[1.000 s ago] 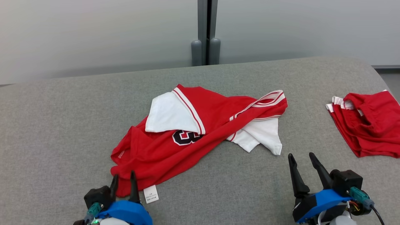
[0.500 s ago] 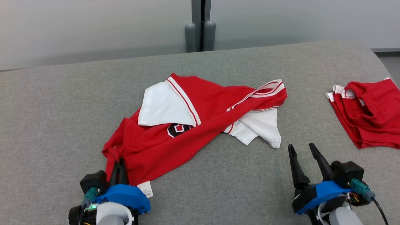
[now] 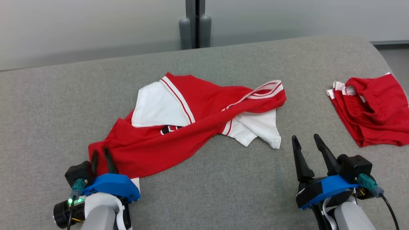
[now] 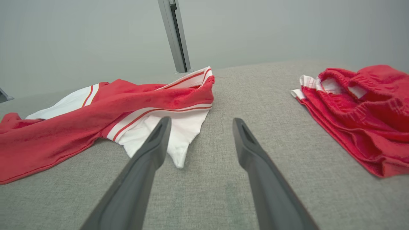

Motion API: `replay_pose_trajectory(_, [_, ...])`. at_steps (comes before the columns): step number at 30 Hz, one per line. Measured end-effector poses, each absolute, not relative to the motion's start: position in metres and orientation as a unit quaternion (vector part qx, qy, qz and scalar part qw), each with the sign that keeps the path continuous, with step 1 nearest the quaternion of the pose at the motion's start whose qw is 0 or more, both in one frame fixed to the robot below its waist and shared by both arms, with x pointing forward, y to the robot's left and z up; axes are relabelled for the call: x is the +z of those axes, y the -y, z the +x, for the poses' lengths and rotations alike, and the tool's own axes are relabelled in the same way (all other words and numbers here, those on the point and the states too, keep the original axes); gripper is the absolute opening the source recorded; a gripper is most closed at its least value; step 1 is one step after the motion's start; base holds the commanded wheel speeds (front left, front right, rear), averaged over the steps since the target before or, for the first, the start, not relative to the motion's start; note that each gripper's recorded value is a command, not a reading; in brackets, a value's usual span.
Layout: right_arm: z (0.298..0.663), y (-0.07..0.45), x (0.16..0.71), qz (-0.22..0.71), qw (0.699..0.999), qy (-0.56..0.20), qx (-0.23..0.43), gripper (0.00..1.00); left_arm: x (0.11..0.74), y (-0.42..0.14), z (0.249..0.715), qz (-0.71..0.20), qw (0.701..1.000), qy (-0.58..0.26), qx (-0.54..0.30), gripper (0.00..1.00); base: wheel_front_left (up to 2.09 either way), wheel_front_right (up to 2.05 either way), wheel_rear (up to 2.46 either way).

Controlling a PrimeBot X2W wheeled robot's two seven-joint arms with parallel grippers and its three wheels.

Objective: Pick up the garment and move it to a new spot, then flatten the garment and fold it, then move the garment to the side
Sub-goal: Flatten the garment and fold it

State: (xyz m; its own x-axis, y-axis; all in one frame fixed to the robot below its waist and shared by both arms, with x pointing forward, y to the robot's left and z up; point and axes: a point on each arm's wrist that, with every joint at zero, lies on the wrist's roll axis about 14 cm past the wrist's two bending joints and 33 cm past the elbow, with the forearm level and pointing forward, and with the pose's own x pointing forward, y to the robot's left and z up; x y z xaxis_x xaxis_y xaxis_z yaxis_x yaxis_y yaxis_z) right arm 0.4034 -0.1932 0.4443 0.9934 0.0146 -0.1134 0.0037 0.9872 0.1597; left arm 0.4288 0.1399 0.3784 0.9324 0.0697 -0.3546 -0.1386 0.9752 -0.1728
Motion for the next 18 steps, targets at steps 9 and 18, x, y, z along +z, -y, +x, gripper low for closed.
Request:
replay_pose_trajectory(9, [0.39,0.183,0.477,0.084,0.996,-0.01,0.019,1.0,0.404,-0.158,0.39,-0.064,0.988,-0.133,0.054,1.0,0.0,0.0,0.0])
replay_pose_trajectory(18, [0.372,0.176,0.476,0.095,0.995,-0.012,0.027,1.0,0.401,-0.156,0.351,-0.061,0.988,-0.138,0.035,1.0,0.0,0.0,0.0])
